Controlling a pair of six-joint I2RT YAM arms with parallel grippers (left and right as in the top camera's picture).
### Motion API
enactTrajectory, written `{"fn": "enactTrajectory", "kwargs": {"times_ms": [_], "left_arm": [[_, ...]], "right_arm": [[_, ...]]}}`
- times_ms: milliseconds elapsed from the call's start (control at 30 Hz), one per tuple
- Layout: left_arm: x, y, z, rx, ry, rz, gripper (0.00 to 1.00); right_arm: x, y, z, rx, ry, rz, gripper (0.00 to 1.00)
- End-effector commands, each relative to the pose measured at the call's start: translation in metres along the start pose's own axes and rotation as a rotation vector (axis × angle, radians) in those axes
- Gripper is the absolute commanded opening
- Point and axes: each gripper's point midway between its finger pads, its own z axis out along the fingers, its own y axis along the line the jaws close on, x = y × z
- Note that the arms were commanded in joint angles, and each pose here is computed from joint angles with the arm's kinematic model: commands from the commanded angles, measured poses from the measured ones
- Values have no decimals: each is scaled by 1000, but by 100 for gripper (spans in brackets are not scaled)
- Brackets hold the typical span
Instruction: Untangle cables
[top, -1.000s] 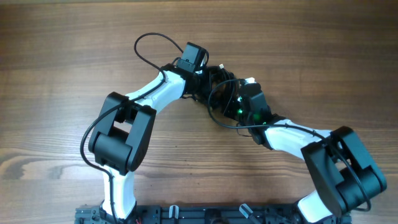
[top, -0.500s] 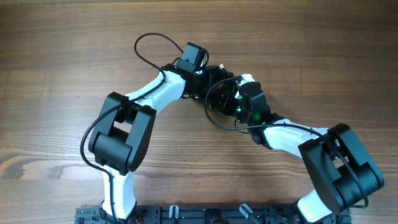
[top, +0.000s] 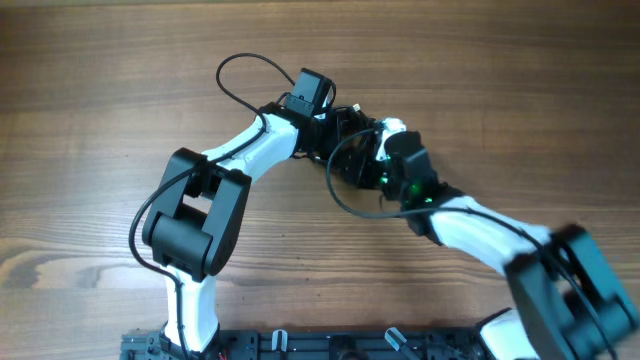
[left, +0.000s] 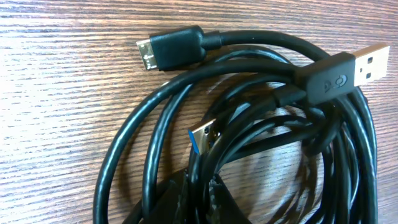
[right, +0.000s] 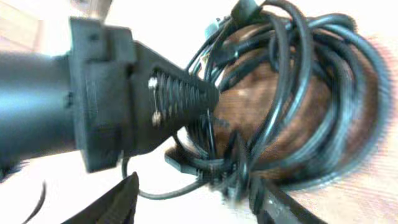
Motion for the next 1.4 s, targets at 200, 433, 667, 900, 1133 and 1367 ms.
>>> {"fn": "enactTrajectory", "kwargs": {"times_ms": [200,433,667,900,1133,1367], "left_arm": [[21,5,16,-10,70,2,11],[21,5,16,-10,71,2,13],[21,5,16,-10,71,2,13],[21,5,16,-10,71,2,13],[21,5,16,-10,70,2,13],[21,5,16,-10,71,2,13]], "right_arm": [[29,-36,-4,164,101,94,59],[30,-46,14,184,71,84,50],[22,-49,14,207,29,81,40],[22,-40,16,158,36,77,41],[24,-38,16,144,52,79,40],[16,-48,16,200,0,73,34]]}}
